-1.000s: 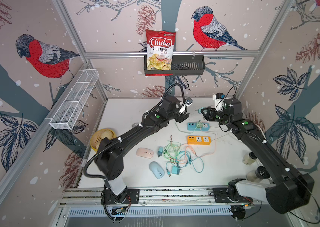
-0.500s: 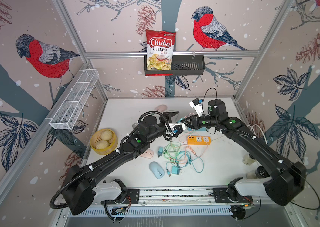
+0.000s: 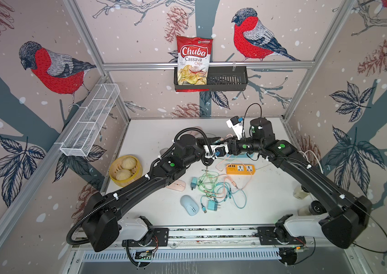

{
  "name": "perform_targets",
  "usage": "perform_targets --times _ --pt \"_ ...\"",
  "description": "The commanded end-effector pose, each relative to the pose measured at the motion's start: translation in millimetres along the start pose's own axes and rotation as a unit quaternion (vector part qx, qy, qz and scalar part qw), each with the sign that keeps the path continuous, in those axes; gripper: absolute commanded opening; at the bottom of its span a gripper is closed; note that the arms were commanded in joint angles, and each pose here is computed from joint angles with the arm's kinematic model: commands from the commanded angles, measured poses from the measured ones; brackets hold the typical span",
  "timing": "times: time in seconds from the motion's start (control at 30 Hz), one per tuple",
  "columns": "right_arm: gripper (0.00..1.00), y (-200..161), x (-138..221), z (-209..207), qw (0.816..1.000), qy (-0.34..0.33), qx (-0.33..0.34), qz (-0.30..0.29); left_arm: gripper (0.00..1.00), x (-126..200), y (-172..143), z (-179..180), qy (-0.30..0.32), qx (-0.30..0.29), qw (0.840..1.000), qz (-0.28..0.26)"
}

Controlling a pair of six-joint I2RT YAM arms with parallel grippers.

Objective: Unplug the wireless mouse
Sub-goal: Remove the plug from the socket, then remove the power cord from the plug.

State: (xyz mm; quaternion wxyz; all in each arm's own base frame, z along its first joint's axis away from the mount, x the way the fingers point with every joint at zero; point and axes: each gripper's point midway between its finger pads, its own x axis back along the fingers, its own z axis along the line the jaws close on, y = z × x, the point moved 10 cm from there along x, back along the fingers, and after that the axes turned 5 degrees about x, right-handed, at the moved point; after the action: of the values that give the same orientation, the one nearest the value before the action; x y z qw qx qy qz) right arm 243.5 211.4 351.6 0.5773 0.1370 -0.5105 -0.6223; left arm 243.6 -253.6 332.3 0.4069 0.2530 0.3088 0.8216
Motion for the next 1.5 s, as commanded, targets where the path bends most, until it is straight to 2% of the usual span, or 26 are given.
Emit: perform_targets --times 0.0,0.1,0.2,0.27,0.33,0.43,0.47,0.53,0.57,0.6,0.63,0.67,0.7,0.77,0.9,1.03,1.2,1.47 --pt "0.16 1 4 5 1.0 0.006 0.007 -0.003 0.31 -2 -2 6 0.023 0.008 0.999 0.022" --pt "0.15 3 9 9 1.0 0.009 0.012 -0.015 0.34 -6 -4 6 0.017 0.013 0.999 0.033" --pt "0.15 6 13 14 0.999 0.017 0.019 -0.024 0.48 -9 -5 7 0.022 0.024 0.999 0.04" --pt "0.15 6 14 15 0.999 0.017 0.02 -0.024 0.47 -10 -5 8 0.022 0.028 0.998 0.044" --pt "0.15 6 14 16 0.999 0.017 0.019 -0.022 0.37 -11 -5 9 0.019 0.031 0.998 0.046" --pt "0.15 3 12 15 1.0 0.018 0.018 -0.018 0.06 -12 -4 10 0.014 0.033 0.998 0.047" --pt "0.15 2 12 14 1.0 0.015 0.017 -0.017 0.0 -12 -2 11 0.015 0.033 0.998 0.044" --pt "0.15 1 11 13 1.0 0.011 0.015 -0.015 0.0 -10 0 12 0.017 0.033 0.999 0.039" --pt "0.19 0 10 11 1.0 0.008 0.014 -0.013 0.0 -9 1 12 0.016 0.032 0.999 0.036" --pt "0.3 0 10 11 1.0 0.007 0.015 -0.014 0.0 -8 1 13 0.017 0.031 0.999 0.035" --pt "0.47 0 11 10 1.0 0.001 0.015 -0.014 0.0 -8 0 13 0.019 0.029 0.999 0.039" --pt "0.59 0 13 8 1.0 -0.005 0.016 -0.015 0.0 -7 -2 12 0.019 0.027 0.998 0.046" --pt "0.66 1 17 7 1.0 -0.009 0.016 -0.017 0.0 -7 -5 12 0.018 0.026 0.998 0.054" --pt "0.64 3 26 3 1.0 -0.017 0.017 -0.019 0.0 -2 -13 13 0.009 0.03 0.997 0.069" --pt "0.52 1 39 0 1.0 -0.006 0.018 -0.024 0.0 13 -22 14 0.005 0.048 0.996 0.068" --pt "0.41 0 36 5 0.999 0.035 0.019 -0.03 0.0 18 -25 12 0.003 0.056 0.996 0.072" --pt "0.29 3 30 10 0.998 0.05 0.022 -0.03 0.0 17 -25 12 -0.001 0.058 0.995 0.075" --pt "0.3 4 17 11 0.997 0.064 0.019 -0.026 0.0 15 -24 10 -0.013 0.061 0.996 0.071"
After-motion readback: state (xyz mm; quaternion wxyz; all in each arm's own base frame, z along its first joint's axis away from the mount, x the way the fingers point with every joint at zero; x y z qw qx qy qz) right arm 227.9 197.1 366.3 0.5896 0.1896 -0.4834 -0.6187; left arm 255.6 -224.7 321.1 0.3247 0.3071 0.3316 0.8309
